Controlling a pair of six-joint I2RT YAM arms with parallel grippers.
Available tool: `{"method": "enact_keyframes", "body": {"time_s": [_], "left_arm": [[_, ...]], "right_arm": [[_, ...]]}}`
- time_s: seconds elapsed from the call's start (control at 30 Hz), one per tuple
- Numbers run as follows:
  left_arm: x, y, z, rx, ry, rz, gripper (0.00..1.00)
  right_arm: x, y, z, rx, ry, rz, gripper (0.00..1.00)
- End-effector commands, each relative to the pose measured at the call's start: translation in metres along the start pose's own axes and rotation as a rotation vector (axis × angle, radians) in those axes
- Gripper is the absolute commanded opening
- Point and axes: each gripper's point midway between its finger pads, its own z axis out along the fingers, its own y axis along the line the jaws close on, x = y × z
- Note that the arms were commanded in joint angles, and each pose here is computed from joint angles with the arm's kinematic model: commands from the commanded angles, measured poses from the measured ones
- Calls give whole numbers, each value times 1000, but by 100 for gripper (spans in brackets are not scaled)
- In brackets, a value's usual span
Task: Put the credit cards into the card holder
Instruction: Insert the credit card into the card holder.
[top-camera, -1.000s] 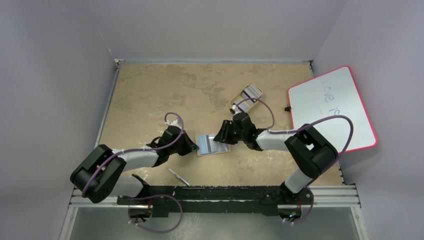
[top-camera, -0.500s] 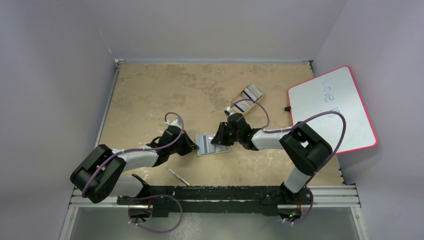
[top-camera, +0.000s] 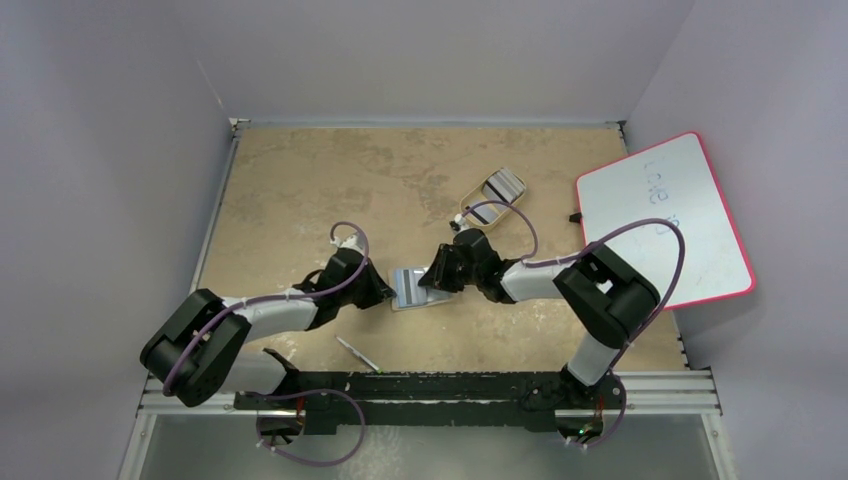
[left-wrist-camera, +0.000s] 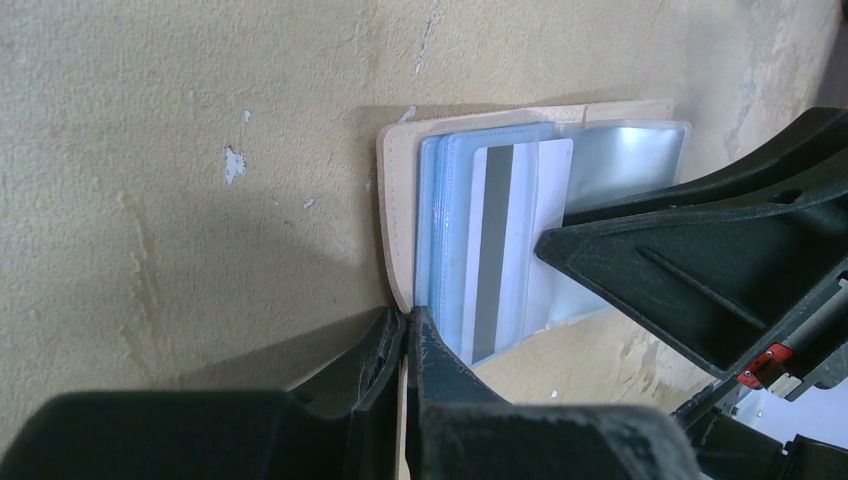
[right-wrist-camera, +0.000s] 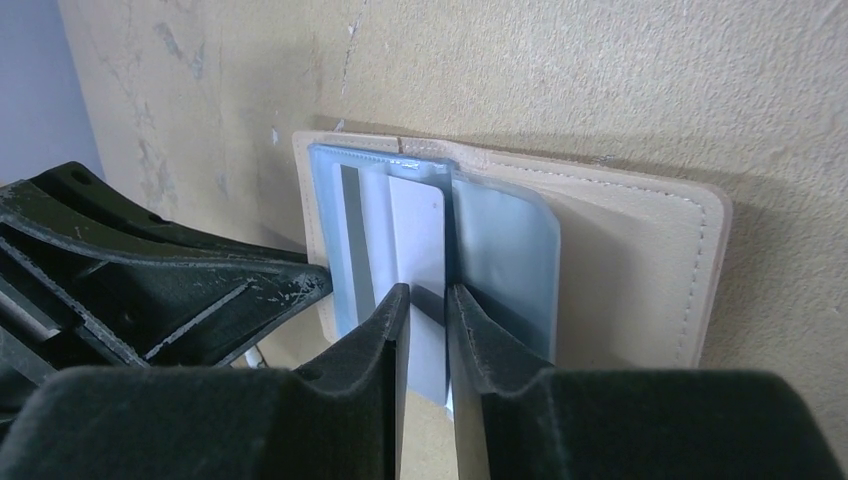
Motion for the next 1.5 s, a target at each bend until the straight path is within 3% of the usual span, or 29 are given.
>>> {"method": "enact_keyframes", "body": {"time_s": [0.0,0.2,0.4,0.5,0.73,1.1,1.47], "left_arm": [[-9,-8,0,2,-16,45,0],[-8,-15,1,4,33,101,0],[-5,-15,2,6,49,106,0],[-6,-16,3,14,50,104,0],[-2,-18,5,28,68,105,0],[-1,-17,5,24,71,107,0],[-1,-17,6,27,72,104,0]], "right_arm": [[7,21,-5,-52,7,-19,21],[6,7,-7,24,2,-52,18],[-1,4,-23,82,-18,-95,29],[-15,10,-24,89,-65,-119,28],[-10,8,-14,85,-32,-114,25],[-18,2,-17,144,-66,-114,35],[-11,22,-8,29,-43,-122,24]]}}
